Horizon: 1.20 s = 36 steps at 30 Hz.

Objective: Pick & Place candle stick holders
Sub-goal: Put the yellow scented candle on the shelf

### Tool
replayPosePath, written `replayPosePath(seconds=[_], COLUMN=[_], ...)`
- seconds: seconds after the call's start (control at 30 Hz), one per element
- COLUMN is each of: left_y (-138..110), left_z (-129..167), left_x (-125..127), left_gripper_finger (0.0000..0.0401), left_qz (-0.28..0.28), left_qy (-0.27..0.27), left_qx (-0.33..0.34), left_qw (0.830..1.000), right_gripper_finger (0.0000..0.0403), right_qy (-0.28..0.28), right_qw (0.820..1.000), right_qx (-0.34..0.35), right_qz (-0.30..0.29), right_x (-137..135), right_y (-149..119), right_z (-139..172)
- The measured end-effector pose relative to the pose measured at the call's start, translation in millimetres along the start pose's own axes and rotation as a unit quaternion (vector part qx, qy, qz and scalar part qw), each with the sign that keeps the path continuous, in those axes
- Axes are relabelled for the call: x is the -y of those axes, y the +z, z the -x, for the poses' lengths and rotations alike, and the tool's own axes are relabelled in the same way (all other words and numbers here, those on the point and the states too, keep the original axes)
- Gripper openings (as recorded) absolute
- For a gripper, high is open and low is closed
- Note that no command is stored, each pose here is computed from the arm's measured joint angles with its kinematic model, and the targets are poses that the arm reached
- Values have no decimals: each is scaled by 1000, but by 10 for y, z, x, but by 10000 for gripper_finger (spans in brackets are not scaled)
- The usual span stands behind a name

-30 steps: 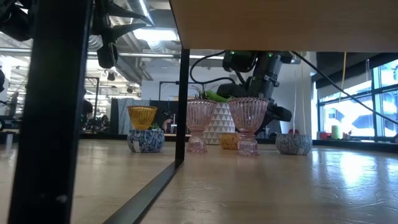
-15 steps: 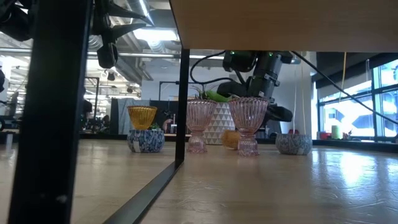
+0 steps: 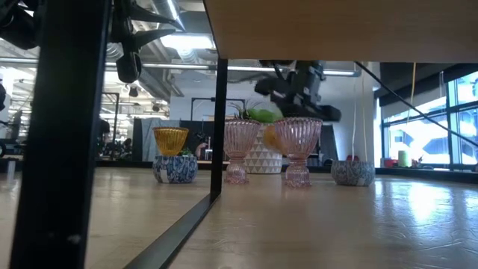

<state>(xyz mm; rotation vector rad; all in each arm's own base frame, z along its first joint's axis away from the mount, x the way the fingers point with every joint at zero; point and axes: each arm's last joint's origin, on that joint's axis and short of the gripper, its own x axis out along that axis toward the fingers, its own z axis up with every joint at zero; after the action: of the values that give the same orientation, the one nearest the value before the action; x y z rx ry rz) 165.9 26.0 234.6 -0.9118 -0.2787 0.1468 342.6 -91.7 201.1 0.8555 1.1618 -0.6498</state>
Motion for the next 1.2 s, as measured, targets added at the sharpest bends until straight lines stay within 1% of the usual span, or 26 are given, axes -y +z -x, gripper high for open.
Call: replayPosePath(seconds=[0.1,0.23,0.33,0.43,0.57,0.67,0.8,1.0,1.2], left_y=[0,0,0,0,0,0,-7,-45,-146], left_z=[0,0,0,0,0,0,-3,-8,0], left_x=[0,0,0,0,0,0,-8,-9,40], left_gripper_finger=[59,59,59,59,59,59,59,59,59], left_qz=[0,-3,-12,-14,-18,-19,-18,6,23], left_qy=[0,0,0,0,0,0,2,5,9], left_qx=[0,0,0,0,0,0,-5,-16,-25], left_qw=[1000,1000,1000,1000,1000,1000,1000,1000,999], right_gripper_finger=[1,1,1,1,0,0,0,0,0], right_qy=[-8,-30,-56,-78,-90,-56,-32,-6,17], right_qw=[1000,998,993,988,979,979,979,982,983], right_qx=[-1,-23,-34,-45,-54,-42,-36,-16,-37], right_qz=[22,59,94,128,173,194,196,189,176], right_x=[-81,-168,-264,-381,-572,-734,-880,-975,-1025], right_y=[70,89,31,-101,-375,-628,-1015,-1632,-2260], right_z=[220,560,857,1131,1426,1575,1747,1997,2133])
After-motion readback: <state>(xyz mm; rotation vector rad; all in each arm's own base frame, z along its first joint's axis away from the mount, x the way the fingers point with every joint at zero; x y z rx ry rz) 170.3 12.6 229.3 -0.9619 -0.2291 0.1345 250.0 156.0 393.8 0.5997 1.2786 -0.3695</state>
